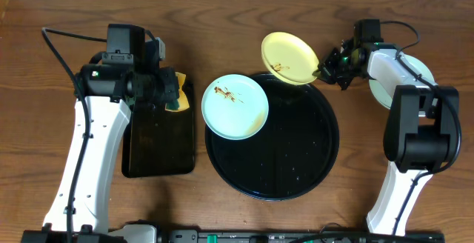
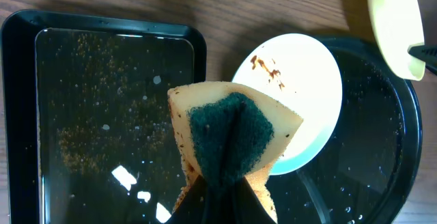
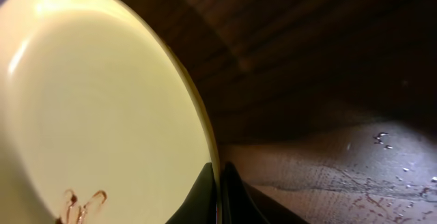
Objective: Clean dirty plates on tray and stack at the side
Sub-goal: 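Grip the yellow plate rim with the right gripper, pull it down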
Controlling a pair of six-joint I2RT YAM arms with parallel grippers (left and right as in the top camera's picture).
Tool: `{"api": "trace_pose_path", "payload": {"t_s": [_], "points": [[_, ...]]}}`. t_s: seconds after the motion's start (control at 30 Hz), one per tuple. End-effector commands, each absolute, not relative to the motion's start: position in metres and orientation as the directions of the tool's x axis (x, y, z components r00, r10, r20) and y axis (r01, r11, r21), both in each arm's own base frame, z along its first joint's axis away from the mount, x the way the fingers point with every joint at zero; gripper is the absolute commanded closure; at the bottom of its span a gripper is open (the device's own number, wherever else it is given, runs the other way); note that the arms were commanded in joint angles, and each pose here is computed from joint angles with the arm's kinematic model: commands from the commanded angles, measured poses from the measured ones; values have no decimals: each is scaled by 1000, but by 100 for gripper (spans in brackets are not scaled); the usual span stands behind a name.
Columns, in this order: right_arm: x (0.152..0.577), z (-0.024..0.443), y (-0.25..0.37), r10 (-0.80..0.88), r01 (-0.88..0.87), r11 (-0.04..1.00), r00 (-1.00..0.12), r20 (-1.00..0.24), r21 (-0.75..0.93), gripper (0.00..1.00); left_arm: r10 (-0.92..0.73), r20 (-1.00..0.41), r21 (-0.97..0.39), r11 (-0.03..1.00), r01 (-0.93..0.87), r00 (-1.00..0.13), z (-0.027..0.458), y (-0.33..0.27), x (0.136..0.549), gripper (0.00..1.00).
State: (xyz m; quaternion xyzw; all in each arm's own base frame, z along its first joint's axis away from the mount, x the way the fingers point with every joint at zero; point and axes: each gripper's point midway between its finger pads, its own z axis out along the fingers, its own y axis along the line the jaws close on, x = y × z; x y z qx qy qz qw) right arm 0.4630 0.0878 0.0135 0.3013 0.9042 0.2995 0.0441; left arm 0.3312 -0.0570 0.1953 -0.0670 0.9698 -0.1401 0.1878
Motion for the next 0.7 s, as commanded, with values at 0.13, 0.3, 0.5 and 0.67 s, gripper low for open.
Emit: {"api": "trace_pose_path", "payload": {"t_s": [0.13,0.3,0.5,0.67], "points": [[454,2,85,554,517,676,-827,101,525,98,-166,-351,-285,956,-64,-921,195,-55,329,93],[445,18,69,502,450,771,-865,5,450,98,-166,-351,-285,956,-64,-921,195,-55,329,93],[433,90,47,424,337,867,-887,-185,368,98,-167,-350,-284,957,-65,-922,195,-54,329,93],[398,154,37,326,254,935,-892,-314,247,98,-163,-353,-276,959,-64,-921,194,-53,329,93]]}}
